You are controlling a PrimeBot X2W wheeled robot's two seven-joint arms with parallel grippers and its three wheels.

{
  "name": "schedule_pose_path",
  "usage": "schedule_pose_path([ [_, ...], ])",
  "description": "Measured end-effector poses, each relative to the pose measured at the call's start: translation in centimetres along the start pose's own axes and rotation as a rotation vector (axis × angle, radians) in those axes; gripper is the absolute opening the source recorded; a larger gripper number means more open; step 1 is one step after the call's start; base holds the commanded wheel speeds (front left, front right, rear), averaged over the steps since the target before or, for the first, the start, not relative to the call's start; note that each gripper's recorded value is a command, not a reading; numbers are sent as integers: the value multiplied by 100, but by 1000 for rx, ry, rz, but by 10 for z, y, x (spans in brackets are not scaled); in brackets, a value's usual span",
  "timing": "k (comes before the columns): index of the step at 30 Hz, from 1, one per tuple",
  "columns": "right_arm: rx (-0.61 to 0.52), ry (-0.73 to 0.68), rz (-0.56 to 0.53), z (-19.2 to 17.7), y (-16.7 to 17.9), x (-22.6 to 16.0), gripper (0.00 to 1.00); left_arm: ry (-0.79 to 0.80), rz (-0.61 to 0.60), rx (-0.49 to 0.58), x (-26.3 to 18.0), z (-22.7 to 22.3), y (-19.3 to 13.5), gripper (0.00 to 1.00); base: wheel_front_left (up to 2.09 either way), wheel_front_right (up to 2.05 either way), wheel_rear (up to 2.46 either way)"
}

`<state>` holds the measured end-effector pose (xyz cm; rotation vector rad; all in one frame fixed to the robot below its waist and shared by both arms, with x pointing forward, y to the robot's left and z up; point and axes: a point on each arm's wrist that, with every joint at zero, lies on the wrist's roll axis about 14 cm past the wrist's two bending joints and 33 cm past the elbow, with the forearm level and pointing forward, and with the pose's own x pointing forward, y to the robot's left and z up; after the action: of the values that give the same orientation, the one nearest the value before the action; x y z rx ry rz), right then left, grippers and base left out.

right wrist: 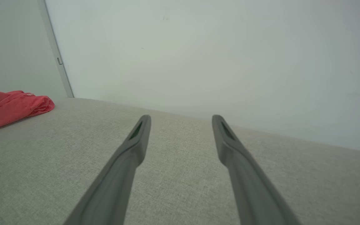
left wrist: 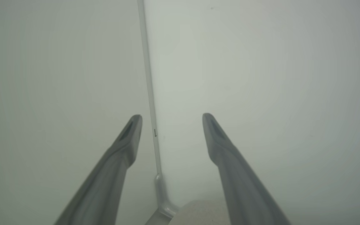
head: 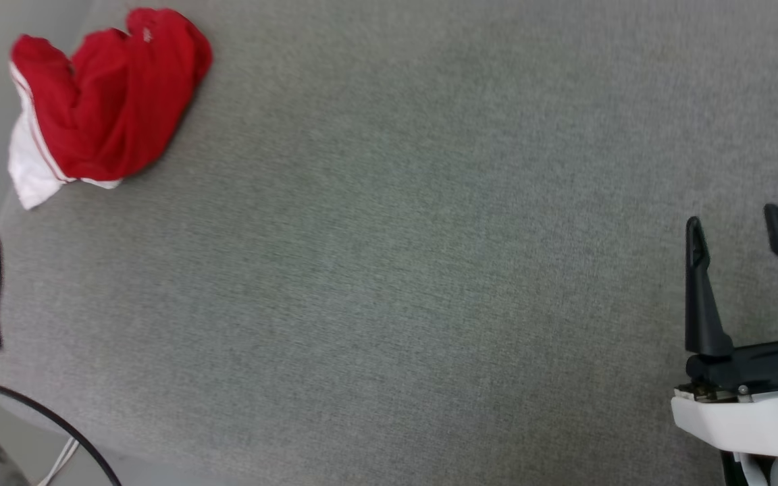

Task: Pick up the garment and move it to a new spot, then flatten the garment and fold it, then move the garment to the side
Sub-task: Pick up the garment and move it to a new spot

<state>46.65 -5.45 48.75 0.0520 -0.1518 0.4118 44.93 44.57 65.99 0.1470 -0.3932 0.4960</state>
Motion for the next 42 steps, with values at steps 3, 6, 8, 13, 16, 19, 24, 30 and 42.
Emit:
schedule_pose_path([
  [3,-6,4,-10,-6,-5,2,100,23,-3,4,17,-8,-1,100,0,0,0],
  [6,-19,4,-25,-12,-12,6,100,107,3,11,37,-28,2,100,0,0,0],
  [8,-25,6,-32,-16,-16,7,100,174,1,24,45,-44,3,100,0,0,0],
  [13,-39,5,-46,-25,-24,10,100,385,-35,25,50,-91,-6,100,0,0,0],
  [16,-46,5,-48,-28,-25,12,100,563,-45,10,39,-127,-8,100,0,0,0],
  [19,-52,2,-50,-30,-27,13,100,773,-65,-18,18,-163,-15,100,0,0,0],
  [24,-61,-3,-53,-34,-30,16,100,1053,-121,-115,-19,-203,-35,100,0,0,0],
  [30,-64,7,-55,-43,-32,16,100,1334,-162,-145,-70,-242,-47,100,0,0,0],
  [42,-61,21,-59,-52,-34,16,100,1528,-189,-90,-112,-274,-52,0,0,0,0],
])
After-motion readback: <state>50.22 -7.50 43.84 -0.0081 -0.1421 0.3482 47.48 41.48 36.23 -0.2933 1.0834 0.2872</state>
